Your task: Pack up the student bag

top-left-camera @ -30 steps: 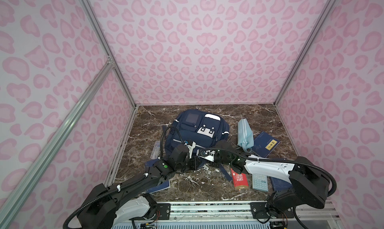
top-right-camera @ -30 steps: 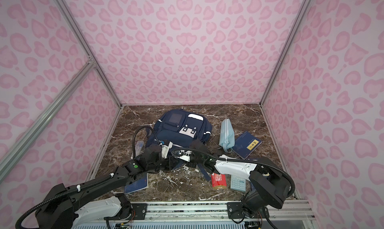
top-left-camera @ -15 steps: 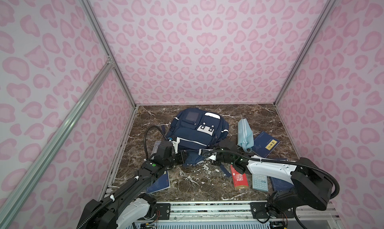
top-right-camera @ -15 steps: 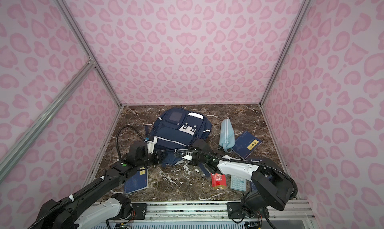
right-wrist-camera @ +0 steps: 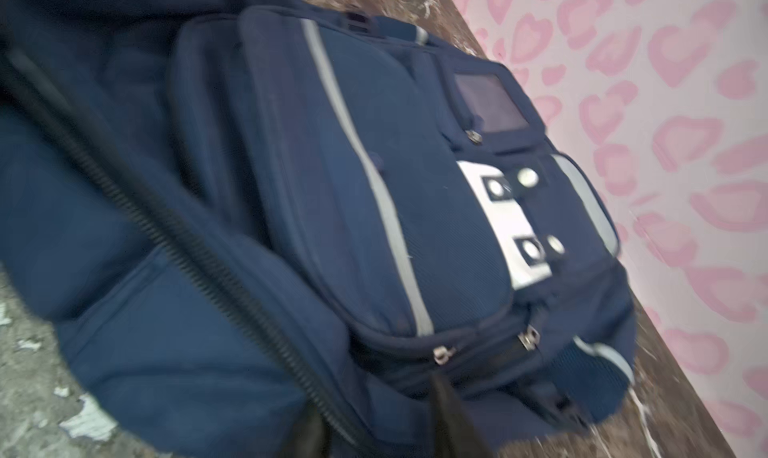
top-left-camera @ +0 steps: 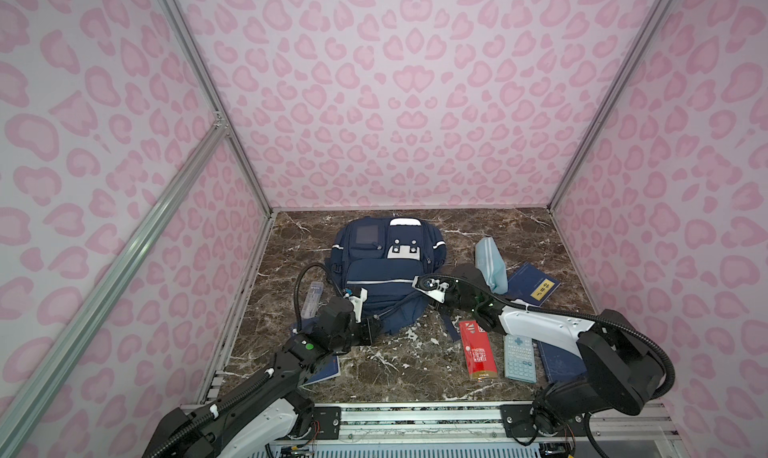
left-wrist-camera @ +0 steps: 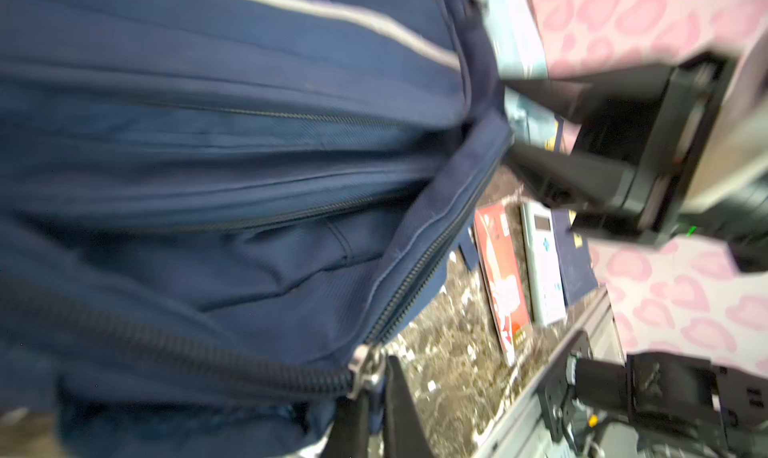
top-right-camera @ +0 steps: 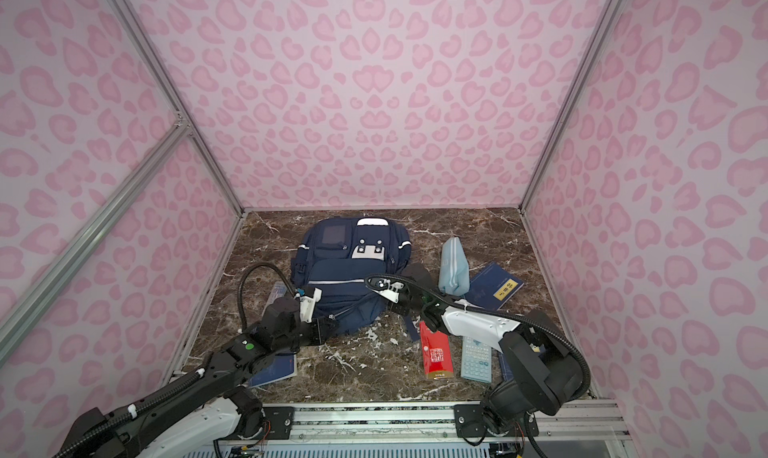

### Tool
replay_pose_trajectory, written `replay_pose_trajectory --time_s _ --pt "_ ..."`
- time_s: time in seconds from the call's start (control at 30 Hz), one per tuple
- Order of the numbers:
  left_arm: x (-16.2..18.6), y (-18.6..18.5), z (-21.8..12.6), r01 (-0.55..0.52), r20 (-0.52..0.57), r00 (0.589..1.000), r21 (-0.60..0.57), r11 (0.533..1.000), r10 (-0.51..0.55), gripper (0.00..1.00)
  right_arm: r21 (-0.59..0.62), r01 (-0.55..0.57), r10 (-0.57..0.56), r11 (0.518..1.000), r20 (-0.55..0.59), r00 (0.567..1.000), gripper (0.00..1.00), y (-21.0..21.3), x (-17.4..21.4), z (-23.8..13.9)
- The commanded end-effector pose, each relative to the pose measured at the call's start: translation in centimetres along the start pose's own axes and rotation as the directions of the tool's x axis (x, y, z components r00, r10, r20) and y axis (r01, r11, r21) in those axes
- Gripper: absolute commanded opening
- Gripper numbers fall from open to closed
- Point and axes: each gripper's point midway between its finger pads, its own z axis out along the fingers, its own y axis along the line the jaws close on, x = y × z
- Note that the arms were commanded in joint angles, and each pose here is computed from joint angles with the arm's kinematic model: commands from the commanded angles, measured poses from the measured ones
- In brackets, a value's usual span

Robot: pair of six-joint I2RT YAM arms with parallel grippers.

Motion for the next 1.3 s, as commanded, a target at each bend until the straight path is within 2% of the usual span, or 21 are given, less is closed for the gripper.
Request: replay_pose_trajectory --time_s 0.0,0.13,0.27,0.4,0.43,0.5,0.6,0.63,0.67,0.87,1.03,1.13,1.27 --pt "-1.4 -3.0 0.6 0.012 0.056 0.998 0.067 0.998 -0.016 0.03 -0.043 -0.038 0.040 0.998 0.028 0.999 0.62 2.2 -1.4 -1.5" --pt "-1.7 -5.6 1.3 -0.021 0.048 0.999 0.115 0.993 0.016 0.03 -0.158 0.042 -0.026 0.987 0.104 0.994 0.63 6.9 -3.2 -3.3" --pt "-2.0 -8.1 1.3 -0.050 0.029 0.999 0.177 0.983 0.046 0.03 -0.169 0.069 -0.044 0.983 0.150 0.988 0.62 8.3 -4.3 -2.9" --pt "-1.9 -8.4 1.1 -0.067 0.015 0.998 0.176 0.982 0.065 0.03 -0.196 0.096 -0.078 0.976 0.100 0.992 0.57 9.5 -4.0 -1.2" --pt "-1.7 -8.4 1.1 -0.070 0.010 0.998 0.176 0.982 0.069 0.03 -0.198 0.105 -0.090 0.975 0.081 0.993 0.54 9.7 -3.7 -0.7" --pt "-1.4 -8.2 1.2 -0.074 -0.006 0.997 0.176 0.982 0.076 0.03 -0.201 0.109 -0.104 0.973 0.039 0.994 0.39 9.9 -2.9 0.2" --pt "-1.0 -7.2 1.3 -0.070 -0.010 0.997 0.139 0.988 0.072 0.03 -0.181 0.121 -0.121 0.976 0.011 0.993 0.08 9.7 -1.9 0.6" --pt "-1.0 -6.7 1.3 -0.067 -0.008 0.998 0.117 0.991 0.068 0.03 -0.175 0.127 -0.128 0.976 0.008 0.992 0.02 9.7 -1.6 0.6" --pt "-1.1 -6.1 1.3 -0.066 -0.001 0.998 0.095 0.993 0.067 0.03 -0.165 0.135 -0.136 0.977 0.004 0.991 0.00 9.6 -1.2 0.5" --pt "-2.6 -1.2 0.5 -0.028 0.022 0.999 -0.055 0.998 0.029 0.03 -0.121 0.139 -0.141 0.983 -0.010 0.990 0.00 8.7 0.1 -0.6" --pt "-4.3 2.6 -0.6 0.026 0.050 0.999 -0.103 0.994 -0.021 0.03 -0.038 0.116 -0.117 0.993 -0.024 0.993 0.00 6.4 0.8 -1.2" --pt "-4.7 4.7 -1.2 0.019 0.060 0.998 -0.212 0.977 -0.006 0.03 -0.003 0.095 -0.095 0.995 -0.026 0.995 0.00 5.0 1.3 -1.5" --pt "-6.0 8.6 -2.3 0.117 0.150 0.985 -0.265 0.957 -0.079 0.03 0.048 0.054 -0.052 0.997 -0.049 0.997 0.00 2.5 3.1 -1.7"
